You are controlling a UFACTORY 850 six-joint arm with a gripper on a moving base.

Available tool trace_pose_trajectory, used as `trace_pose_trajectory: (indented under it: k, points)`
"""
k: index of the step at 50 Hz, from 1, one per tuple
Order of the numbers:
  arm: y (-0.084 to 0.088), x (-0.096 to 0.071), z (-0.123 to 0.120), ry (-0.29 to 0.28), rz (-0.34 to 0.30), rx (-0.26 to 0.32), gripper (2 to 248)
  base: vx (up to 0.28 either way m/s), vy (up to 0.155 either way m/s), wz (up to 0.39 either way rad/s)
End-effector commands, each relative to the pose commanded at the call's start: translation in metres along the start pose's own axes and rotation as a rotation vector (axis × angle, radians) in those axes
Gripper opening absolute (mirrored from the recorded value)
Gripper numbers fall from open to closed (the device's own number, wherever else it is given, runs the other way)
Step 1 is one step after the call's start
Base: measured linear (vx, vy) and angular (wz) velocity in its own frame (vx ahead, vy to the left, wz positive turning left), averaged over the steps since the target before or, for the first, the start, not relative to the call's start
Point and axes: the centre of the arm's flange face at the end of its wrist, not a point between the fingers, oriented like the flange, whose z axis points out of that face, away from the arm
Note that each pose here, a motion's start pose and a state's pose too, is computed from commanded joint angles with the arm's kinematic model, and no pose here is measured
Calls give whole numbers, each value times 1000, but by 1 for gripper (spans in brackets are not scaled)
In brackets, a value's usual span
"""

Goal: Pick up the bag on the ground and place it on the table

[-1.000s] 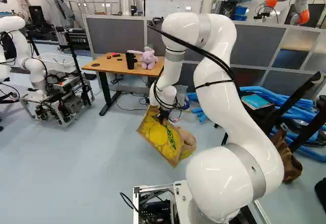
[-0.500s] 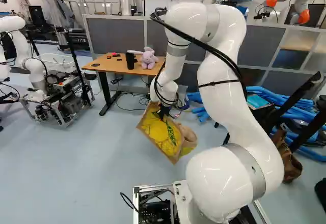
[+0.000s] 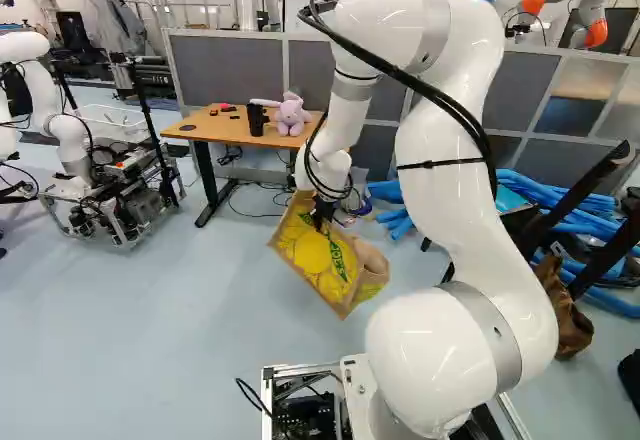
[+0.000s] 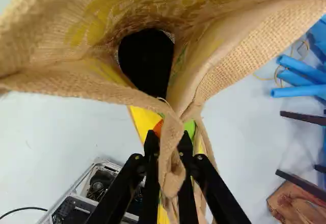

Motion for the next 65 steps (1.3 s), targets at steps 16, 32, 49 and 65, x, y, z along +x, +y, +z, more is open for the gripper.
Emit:
trace_pose_trajectory:
  k: [16,32,49,65]
  points:
    - [2,3,-21,-11,19,4,35,0,0,0]
    - [4,6,-41,-21,38,9,35,0,0,0]
    - [6,9,-64,-30,58,16,35,0,0,0]
    - [8,12,-85,-36,77,24,35,0,0,0]
